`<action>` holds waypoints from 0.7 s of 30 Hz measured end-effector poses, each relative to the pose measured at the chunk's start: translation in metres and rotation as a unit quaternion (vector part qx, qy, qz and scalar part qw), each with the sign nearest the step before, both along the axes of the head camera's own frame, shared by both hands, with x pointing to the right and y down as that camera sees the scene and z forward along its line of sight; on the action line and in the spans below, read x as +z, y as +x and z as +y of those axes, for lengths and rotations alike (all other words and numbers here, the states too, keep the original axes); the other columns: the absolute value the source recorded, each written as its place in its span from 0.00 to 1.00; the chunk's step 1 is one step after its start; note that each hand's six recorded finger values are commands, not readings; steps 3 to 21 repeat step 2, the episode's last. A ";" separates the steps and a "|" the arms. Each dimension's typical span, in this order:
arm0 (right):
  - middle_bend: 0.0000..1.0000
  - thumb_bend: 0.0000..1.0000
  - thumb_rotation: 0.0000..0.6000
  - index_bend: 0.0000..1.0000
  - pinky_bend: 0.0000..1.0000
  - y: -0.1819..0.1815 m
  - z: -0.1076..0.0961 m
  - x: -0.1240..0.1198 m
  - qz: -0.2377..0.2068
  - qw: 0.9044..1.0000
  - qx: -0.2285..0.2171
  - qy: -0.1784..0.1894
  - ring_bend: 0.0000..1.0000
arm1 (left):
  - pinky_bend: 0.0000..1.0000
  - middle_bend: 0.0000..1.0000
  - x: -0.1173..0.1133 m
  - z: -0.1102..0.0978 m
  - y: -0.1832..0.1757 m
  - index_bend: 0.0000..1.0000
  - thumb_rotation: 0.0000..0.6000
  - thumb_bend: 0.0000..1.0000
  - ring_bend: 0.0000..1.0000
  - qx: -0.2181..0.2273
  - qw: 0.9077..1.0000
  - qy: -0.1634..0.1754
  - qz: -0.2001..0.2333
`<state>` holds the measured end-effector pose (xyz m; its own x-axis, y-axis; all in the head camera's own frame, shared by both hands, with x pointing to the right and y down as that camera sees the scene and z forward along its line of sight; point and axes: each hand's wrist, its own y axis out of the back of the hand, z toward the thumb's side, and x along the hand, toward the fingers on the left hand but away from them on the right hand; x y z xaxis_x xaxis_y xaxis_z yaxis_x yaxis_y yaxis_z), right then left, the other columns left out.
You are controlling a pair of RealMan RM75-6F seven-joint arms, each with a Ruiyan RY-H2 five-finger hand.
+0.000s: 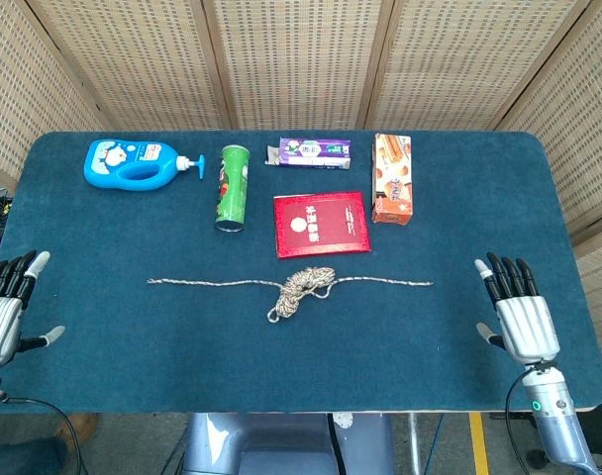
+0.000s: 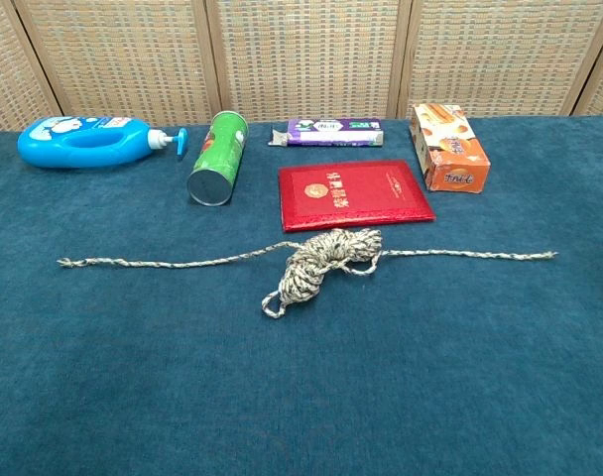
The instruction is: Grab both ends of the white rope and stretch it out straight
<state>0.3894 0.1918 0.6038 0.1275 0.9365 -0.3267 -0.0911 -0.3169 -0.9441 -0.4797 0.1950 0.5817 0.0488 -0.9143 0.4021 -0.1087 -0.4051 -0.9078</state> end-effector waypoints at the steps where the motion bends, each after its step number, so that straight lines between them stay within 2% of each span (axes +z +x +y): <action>1: 0.00 0.00 1.00 0.00 0.00 0.003 0.003 -0.001 0.002 1.000 0.001 0.000 0.00 | 0.00 0.00 0.000 0.001 -0.001 0.00 1.00 0.00 0.00 -0.002 1.000 -0.003 0.000; 21: 0.00 0.00 1.00 0.00 0.00 0.004 0.005 -0.001 0.002 1.000 0.001 0.000 0.00 | 0.00 0.00 0.000 0.002 -0.001 0.00 1.00 0.00 0.00 -0.003 1.000 -0.006 -0.001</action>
